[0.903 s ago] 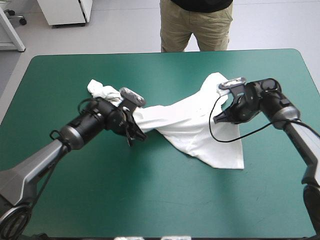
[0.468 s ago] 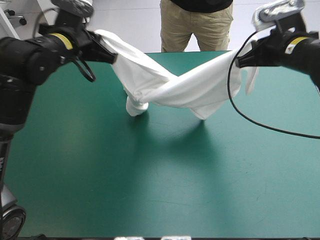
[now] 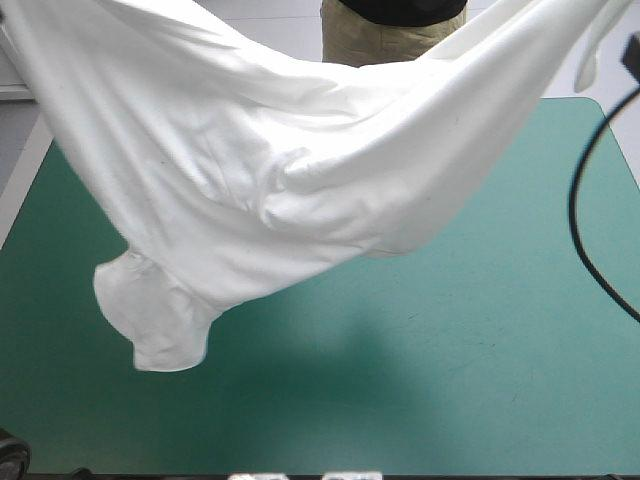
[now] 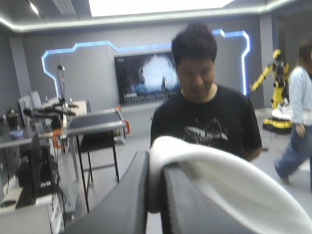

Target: Fold the cloth

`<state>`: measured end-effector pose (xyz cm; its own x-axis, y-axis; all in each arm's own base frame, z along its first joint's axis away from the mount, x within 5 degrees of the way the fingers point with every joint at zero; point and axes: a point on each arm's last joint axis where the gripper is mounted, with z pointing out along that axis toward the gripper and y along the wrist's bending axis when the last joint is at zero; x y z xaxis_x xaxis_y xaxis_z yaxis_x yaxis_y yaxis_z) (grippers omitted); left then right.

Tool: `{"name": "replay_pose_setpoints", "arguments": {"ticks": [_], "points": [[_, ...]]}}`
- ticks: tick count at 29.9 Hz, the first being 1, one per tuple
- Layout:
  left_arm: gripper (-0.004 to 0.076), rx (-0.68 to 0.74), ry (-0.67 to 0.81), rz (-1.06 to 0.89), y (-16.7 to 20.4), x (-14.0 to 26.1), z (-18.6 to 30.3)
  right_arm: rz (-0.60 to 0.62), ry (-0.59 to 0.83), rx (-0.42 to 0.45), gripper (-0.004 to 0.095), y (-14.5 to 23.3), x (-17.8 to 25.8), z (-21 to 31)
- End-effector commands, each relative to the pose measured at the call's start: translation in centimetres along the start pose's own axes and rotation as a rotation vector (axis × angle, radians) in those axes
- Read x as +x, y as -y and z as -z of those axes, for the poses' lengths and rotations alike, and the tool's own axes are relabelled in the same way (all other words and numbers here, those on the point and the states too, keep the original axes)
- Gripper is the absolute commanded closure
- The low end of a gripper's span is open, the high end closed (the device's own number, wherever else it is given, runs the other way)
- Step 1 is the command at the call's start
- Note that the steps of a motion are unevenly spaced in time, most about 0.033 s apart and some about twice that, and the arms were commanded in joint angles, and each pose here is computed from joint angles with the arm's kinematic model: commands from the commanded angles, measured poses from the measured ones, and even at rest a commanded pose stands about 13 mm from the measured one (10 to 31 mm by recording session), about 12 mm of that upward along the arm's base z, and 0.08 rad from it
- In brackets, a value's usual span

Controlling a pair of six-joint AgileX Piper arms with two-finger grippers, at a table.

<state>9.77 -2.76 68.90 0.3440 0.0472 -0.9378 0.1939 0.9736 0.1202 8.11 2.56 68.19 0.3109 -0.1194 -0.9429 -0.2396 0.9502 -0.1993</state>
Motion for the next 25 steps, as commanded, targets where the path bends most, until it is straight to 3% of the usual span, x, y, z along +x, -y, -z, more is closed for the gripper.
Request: {"name": "replay_pose_setpoints", "arguments": {"ticks": [1,6,13,18,25], "points": [[0.0733,-0.041,0.218,0.009,-1.6,-3.2,4.2,0.025,0.166,0.047,0.0921,0.4,-2.5,3.7],[0.0733,-0.056,0.174,-0.001,-1.9,-2.9,4.9,0.04,0.12,0.047,0.0921,0.3,-2.2,4.2],[0.0733,-0.085,-0.095,-0.076,-0.9,0.8,0.7,0.013,-0.136,-0.007,0.0921,-0.1,1.5,0.1],[0.0733,-0.069,-0.343,-0.14,1.1,6.3,-4.6,-0.005,-0.374,-0.059,0.0921,-0.8,6.9,-5.0],[0.0733,-0.061,-0.578,-0.234,4.9,17.7,-12.8,-0.02,-0.613,-0.094,0.0921,-2.4,18.7,-13.4]]}}
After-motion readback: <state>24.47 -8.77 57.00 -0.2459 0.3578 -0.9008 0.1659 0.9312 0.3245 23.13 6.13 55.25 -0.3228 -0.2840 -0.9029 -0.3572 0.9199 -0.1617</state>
